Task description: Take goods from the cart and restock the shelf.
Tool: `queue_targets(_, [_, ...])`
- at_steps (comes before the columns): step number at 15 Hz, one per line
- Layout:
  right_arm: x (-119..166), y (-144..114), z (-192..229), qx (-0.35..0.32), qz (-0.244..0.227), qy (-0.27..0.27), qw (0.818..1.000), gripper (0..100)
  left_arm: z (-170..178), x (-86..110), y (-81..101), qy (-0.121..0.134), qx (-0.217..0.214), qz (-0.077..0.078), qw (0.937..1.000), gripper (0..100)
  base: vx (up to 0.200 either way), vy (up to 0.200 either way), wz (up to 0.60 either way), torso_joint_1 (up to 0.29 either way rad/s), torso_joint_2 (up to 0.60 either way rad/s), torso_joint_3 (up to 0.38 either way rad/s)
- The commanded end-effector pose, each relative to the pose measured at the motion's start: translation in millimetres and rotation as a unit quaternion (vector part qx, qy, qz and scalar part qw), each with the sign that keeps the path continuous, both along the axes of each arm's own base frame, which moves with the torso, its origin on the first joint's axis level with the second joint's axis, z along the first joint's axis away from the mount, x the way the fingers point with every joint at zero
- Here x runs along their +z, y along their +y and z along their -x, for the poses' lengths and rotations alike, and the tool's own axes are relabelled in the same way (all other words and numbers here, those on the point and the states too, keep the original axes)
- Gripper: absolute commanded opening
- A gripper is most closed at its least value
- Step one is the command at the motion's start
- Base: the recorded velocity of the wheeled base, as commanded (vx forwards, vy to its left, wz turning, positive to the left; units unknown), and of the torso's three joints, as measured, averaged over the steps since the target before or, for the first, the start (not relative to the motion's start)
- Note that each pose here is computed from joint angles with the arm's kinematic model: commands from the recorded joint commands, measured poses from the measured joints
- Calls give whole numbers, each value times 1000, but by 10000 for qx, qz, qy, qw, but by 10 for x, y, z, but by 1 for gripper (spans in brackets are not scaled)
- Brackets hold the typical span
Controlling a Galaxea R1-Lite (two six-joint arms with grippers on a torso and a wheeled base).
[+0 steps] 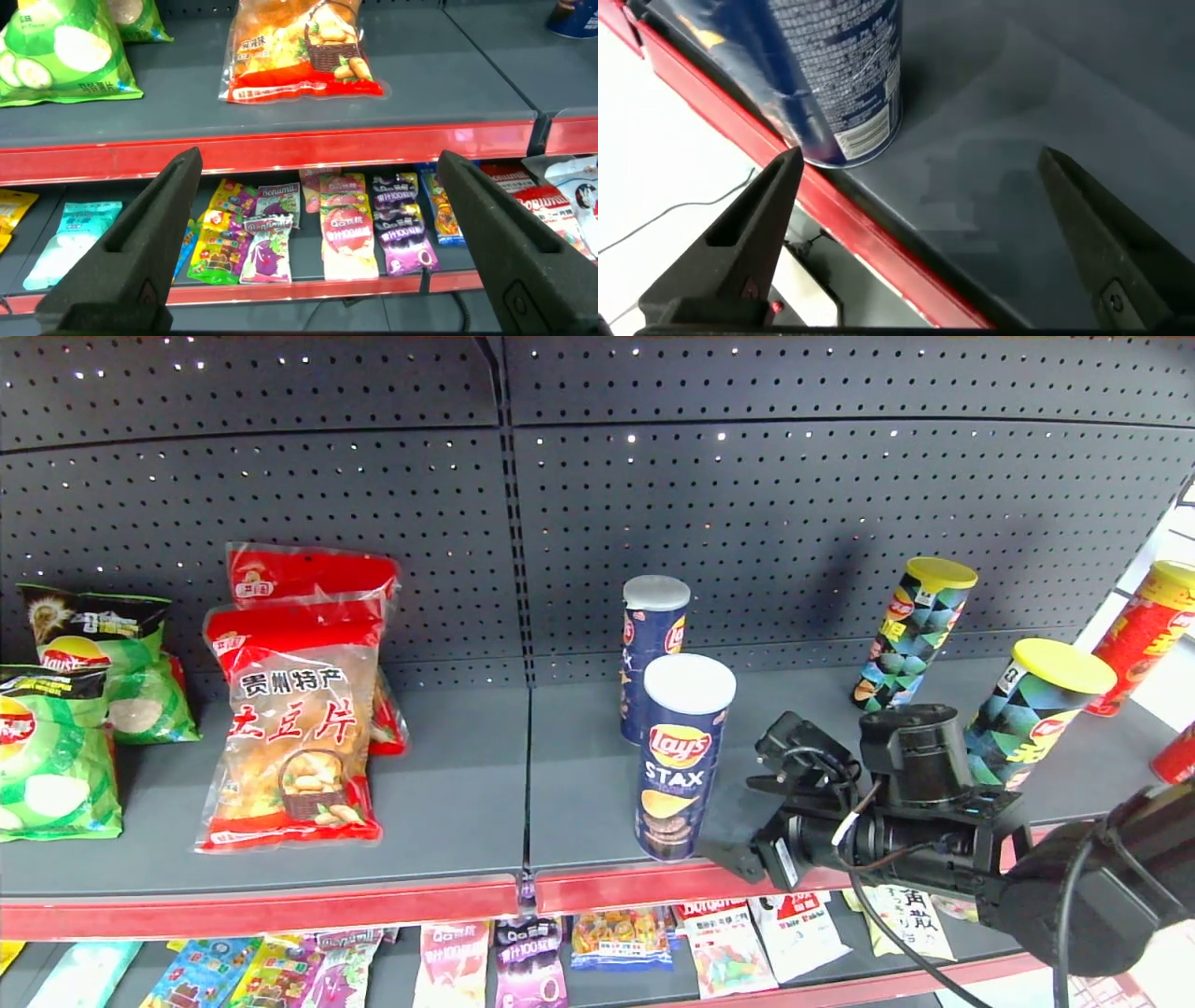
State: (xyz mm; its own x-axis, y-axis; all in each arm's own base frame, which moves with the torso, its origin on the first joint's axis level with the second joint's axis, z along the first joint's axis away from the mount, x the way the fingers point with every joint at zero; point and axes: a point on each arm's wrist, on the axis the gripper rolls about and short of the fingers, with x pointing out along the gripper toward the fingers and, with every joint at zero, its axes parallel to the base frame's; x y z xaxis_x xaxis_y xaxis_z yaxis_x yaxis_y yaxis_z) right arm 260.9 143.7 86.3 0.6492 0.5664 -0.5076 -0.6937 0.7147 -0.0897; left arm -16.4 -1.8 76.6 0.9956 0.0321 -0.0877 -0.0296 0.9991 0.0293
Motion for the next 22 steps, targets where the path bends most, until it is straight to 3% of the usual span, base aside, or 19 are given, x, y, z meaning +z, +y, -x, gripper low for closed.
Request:
queue_targets(1, [-27,14,-34,-32,15,24,10000,100,-1,0,0,5,-1,1,10000,100,0,0,0,0,0,0])
queue_targets(11, [-30,-26,-90,-460,87,8,9989,100,-1,0,0,5,-1,1,10000,100,0,0,0,0,0,0])
queue_targets(22, [8,18,-127,-474,-12,-48,9989,100,-1,0,0,5,-1,1,10000,100,0,0,0,0,0,0])
